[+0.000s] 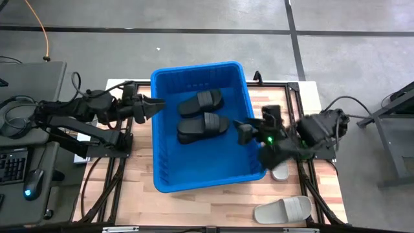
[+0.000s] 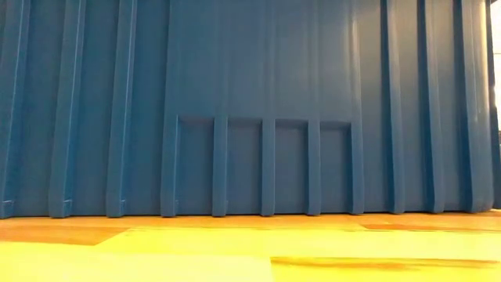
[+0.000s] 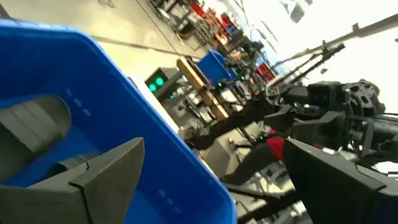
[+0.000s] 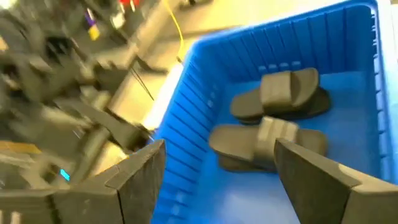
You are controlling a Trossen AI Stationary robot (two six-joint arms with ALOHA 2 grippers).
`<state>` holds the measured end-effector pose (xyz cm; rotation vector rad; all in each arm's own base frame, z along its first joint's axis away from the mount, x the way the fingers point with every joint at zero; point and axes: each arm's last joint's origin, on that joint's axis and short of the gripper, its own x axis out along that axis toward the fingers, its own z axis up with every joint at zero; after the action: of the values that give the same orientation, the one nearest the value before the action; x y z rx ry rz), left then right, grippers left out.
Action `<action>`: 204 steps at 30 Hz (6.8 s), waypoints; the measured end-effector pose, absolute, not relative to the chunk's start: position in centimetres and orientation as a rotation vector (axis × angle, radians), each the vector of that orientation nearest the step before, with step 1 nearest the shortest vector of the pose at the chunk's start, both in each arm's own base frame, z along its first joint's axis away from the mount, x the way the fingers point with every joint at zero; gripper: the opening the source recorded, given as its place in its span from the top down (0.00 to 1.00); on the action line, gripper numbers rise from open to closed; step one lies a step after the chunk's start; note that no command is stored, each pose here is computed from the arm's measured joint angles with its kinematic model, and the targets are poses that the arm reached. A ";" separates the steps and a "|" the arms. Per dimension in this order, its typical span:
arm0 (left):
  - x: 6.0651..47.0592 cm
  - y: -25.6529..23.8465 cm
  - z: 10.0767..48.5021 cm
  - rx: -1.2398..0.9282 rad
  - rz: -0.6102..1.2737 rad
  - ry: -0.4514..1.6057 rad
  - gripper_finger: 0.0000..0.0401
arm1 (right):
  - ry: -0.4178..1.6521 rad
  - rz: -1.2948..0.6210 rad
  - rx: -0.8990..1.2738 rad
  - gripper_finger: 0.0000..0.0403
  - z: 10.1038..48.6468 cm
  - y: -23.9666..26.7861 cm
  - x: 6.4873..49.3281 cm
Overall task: Pick and place slides into bin
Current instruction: Adjust the blue container, then put the gray slide into the blue container
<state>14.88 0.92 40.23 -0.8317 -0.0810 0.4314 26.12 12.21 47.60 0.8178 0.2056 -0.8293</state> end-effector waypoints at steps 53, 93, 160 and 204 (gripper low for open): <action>14.9 0.1 43.3 -0.741 0.046 -0.255 0.07 | -0.258 -0.776 0.608 0.43 35.1 15.3 20.0; 15.5 0.9 42.1 -0.650 0.349 -0.221 0.07 | -0.445 -0.721 1.042 0.42 15.0 6.9 11.4; 15.7 0.4 41.2 -0.630 0.235 -0.076 0.07 | -0.332 -0.466 1.036 0.42 30.3 4.1 7.9; 15.7 0.4 41.2 -0.630 0.235 -0.076 0.07 | 0.493 -0.043 0.903 0.72 34.0 -6.3 -4.3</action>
<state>15.72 0.44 41.16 -0.6302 -0.0764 0.2348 -4.32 -6.29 33.96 0.9027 0.4934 -0.0428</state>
